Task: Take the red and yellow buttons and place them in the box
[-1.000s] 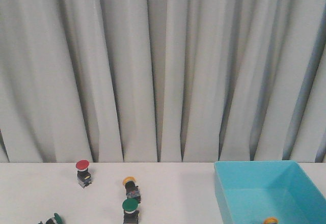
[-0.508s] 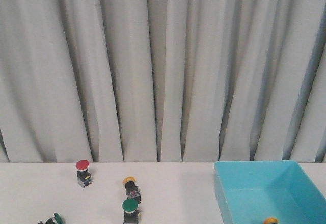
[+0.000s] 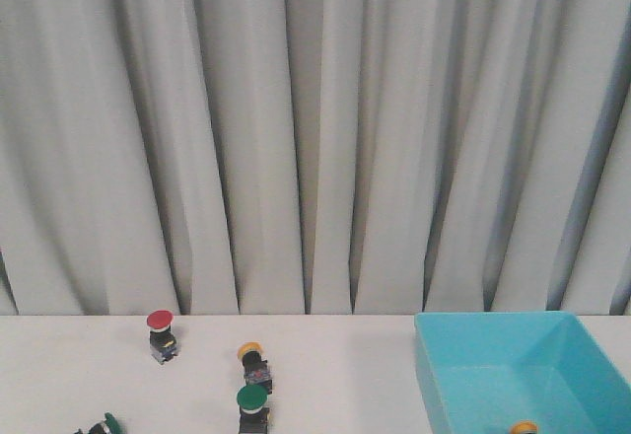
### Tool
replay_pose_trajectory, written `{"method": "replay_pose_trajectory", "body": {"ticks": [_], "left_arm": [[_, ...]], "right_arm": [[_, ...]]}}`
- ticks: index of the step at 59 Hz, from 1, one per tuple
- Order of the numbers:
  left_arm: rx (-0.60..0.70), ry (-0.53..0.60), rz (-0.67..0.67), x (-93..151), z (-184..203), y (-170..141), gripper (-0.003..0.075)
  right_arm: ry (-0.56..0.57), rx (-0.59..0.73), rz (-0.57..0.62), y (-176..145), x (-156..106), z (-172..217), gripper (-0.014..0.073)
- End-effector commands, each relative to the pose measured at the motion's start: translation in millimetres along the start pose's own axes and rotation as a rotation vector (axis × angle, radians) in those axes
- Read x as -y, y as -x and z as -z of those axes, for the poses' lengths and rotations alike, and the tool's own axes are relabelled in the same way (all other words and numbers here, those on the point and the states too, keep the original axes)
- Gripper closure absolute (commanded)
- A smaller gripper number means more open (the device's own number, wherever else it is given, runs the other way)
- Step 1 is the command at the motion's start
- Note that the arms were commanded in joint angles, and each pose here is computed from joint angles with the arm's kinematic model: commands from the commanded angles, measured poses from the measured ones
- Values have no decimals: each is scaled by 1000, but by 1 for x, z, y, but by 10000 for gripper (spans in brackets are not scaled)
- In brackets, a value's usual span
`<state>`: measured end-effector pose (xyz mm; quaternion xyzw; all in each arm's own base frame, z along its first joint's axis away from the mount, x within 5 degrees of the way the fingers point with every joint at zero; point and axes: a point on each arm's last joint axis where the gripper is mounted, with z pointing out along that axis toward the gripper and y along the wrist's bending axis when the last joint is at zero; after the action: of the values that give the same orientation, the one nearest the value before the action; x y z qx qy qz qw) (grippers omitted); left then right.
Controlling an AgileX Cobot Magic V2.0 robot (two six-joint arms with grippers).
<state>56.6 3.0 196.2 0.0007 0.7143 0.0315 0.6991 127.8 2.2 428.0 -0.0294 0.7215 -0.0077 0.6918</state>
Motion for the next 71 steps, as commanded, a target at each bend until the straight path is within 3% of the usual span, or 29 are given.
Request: {"method": "replay_pose_trajectory", "body": {"ticks": [1, 17, 29, 36, 43, 53, 71], "left_arm": [[78, -13, 16, 1, 1, 4, 726], [78, -13, 16, 1, 1, 4, 726], [78, -13, 16, 1, 1, 4, 726], [78, -13, 16, 1, 1, 4, 726], [77, -13, 16, 1, 1, 4, 726], [77, -13, 16, 1, 1, 4, 726], [77, -13, 16, 1, 1, 4, 726]], "right_arm": [[-44, 133, -18, -17, 2, 15, 603], [-40, 88, -94, -142, -6, 40, 603], [-40, 83, -91, -204, -10, 58, 603], [-41, 122, -87, -222, -11, 64, 603], [-37, 58, -85, -236, -12, 62, 603], [1, 43, -17, -237, -14, 62, 603], [18, 43, -60, -237, -15, 62, 603]]}}
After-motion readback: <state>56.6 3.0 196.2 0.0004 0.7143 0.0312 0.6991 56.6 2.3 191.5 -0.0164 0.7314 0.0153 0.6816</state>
